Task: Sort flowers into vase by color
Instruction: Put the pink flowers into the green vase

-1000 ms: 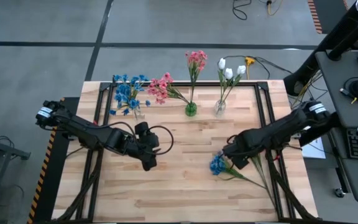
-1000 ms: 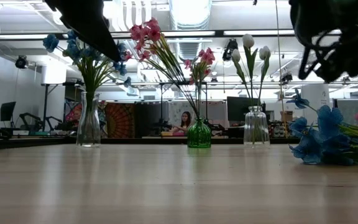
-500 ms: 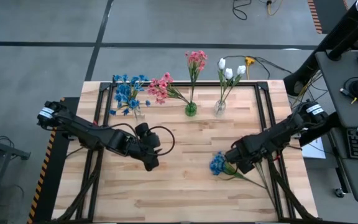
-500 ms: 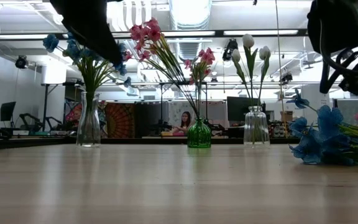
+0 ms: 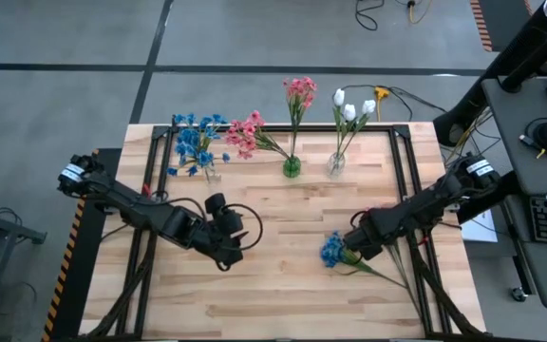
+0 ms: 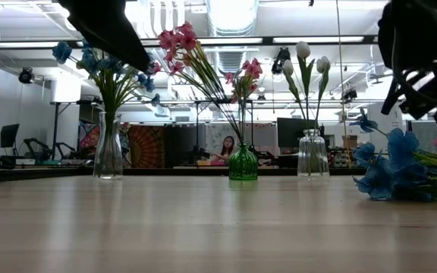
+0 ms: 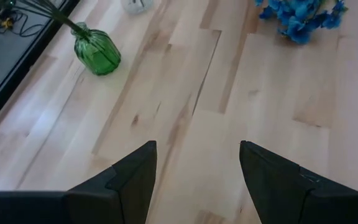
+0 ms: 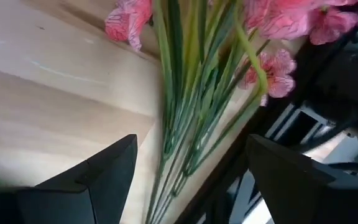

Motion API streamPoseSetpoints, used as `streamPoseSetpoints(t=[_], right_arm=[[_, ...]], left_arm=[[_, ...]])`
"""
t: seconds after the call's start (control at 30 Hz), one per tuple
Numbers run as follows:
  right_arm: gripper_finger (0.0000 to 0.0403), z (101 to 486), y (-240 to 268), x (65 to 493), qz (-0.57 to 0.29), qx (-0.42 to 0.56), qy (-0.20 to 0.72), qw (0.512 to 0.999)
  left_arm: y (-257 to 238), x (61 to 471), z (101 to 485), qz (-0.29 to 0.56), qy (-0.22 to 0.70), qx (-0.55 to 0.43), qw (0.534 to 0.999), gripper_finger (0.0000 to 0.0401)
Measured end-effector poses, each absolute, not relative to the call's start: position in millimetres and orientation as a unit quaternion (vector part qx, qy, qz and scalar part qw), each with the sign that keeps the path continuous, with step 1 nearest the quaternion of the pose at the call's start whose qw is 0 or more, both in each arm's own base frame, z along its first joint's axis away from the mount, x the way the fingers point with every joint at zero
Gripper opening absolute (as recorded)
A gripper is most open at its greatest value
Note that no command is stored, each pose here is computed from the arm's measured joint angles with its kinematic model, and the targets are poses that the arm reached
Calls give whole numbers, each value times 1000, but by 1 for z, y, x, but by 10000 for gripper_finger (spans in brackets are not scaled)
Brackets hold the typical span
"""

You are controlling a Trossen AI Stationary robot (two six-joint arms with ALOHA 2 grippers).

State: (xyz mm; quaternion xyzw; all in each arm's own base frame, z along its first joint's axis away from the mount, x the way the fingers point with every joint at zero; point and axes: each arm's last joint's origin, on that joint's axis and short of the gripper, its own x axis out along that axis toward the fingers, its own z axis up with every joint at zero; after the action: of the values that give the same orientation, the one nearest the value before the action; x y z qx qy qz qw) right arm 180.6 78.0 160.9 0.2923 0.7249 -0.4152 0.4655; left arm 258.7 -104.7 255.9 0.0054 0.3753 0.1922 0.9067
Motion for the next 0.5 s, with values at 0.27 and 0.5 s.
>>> streamPoseSetpoints(t=[0.27,0.5], right_arm=[[294,133,79,177,-428,285,725,458],[268,127,79,179,-412,276,727,475]], left_arm=[[-106,258,256,192,373,7,908,213],[-106,258,256,191,372,12,908,213]])
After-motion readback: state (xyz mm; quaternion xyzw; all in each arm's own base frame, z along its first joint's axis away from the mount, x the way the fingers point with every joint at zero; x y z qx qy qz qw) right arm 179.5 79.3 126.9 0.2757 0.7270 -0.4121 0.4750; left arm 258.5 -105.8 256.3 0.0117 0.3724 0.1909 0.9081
